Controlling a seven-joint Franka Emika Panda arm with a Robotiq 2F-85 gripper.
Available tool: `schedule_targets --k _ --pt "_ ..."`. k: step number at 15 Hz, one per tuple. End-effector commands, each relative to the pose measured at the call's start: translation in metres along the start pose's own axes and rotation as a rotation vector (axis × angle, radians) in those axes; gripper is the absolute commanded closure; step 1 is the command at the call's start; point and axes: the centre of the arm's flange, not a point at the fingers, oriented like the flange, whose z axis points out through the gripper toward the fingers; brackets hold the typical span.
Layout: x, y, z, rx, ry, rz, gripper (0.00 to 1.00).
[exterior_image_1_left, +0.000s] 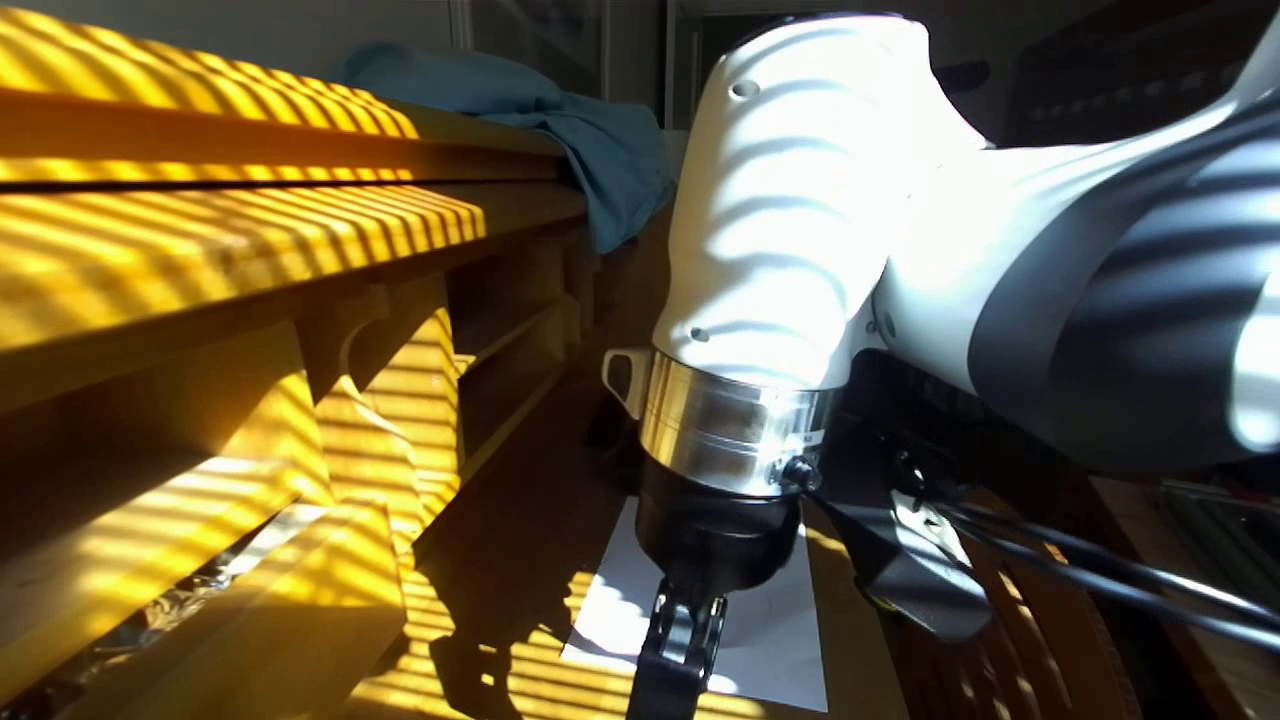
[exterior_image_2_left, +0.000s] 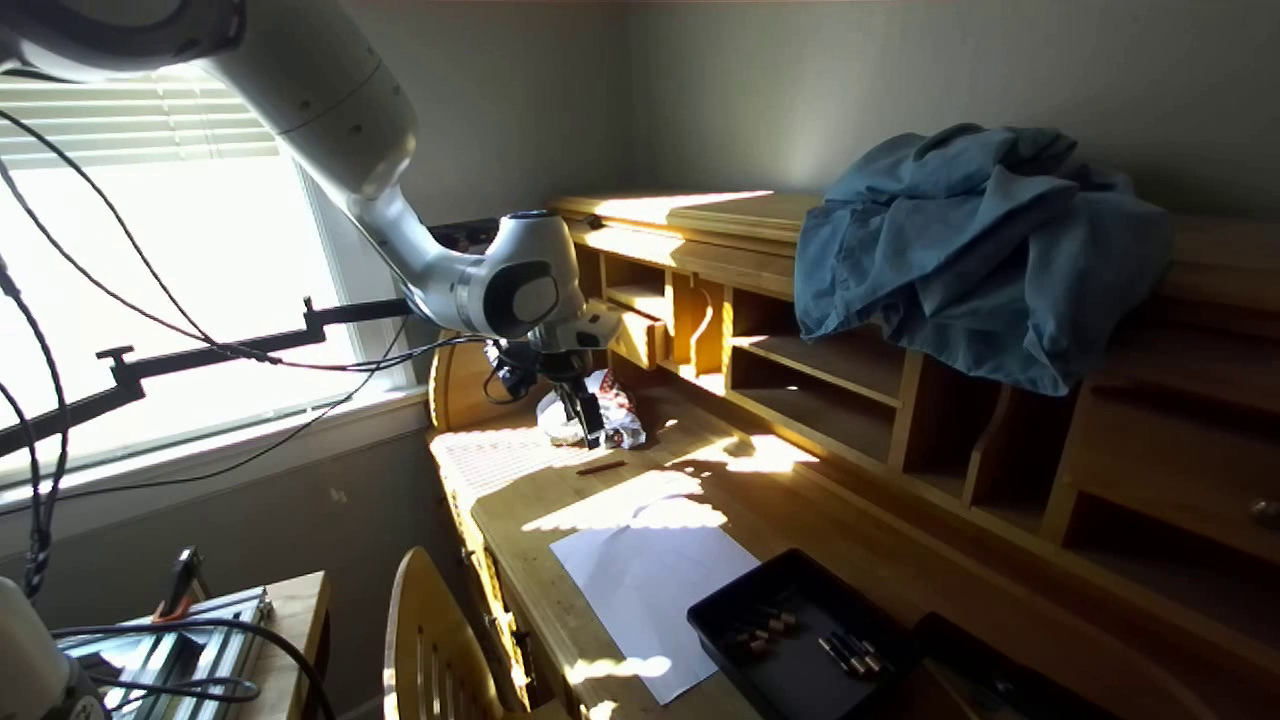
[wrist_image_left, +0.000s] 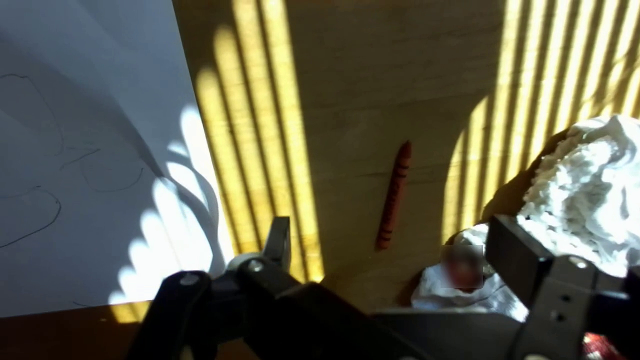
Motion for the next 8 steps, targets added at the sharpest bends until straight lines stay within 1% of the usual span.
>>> schedule_targets --k 1,5,8 --pt "0.011 0.004 0.012 0.007 0.001 -0.017 0.0" --pt "0.016 0.006 0.019 0.022 -0.004 -0.023 0.0" --pt "0.02 0.001 0.026 0.029 -0.006 -0.004 0.0"
